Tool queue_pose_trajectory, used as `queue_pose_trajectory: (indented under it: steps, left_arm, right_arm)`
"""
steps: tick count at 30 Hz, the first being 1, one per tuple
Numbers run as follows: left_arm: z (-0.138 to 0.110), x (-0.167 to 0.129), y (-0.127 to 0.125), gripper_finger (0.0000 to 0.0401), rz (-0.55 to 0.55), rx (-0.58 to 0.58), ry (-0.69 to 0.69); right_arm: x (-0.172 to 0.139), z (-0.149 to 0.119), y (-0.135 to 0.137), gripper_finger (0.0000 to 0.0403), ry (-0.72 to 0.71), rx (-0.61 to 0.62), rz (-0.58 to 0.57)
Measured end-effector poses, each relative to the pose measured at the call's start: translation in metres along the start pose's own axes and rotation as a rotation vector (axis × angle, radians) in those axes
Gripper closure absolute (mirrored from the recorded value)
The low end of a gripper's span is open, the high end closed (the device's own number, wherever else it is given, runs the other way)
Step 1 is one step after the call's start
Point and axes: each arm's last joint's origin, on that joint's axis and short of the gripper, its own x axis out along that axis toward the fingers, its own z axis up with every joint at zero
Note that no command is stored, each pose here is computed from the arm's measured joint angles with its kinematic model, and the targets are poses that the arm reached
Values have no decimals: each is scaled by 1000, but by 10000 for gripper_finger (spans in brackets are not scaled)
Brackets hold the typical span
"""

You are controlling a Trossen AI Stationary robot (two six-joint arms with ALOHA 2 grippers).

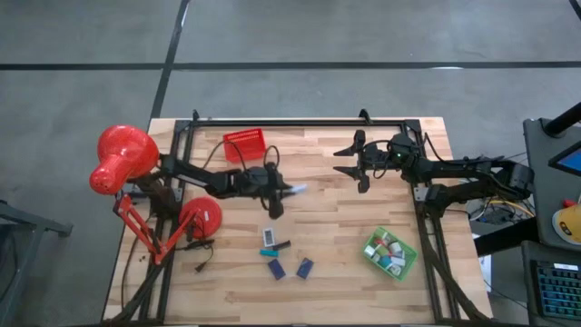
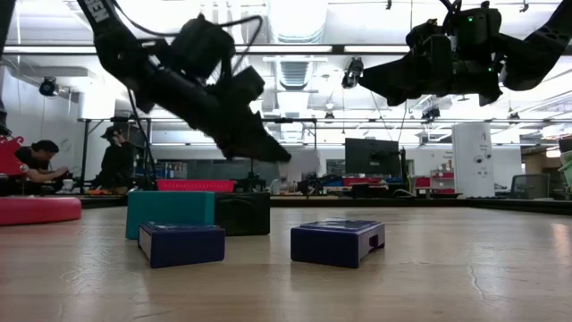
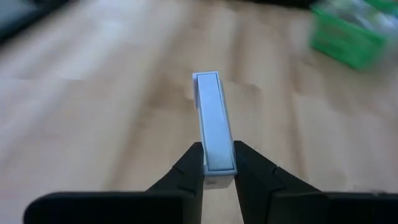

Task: Pick & Place Office items
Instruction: Put the right white digital clock into the red bin

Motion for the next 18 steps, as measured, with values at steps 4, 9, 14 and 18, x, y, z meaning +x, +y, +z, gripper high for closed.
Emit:
queue_pose_trajectory:
  steps: [4,9,14,18]
  left_arm:
    - [10,-13,7,336,180,-71,-26]
    - [17,-32,10,336,306,-4,22]
    - [20,-51,16,336,460,-53,60]
    - [22,-65,25,336,519,-78,96]
  right_arm:
    - [0,0,0,199,0,0,-1]
    - [0,0,0,199,0,0,0]
    - [0,0,0,199,0,0,0]
    - [0,0,0,199,0,0,0]
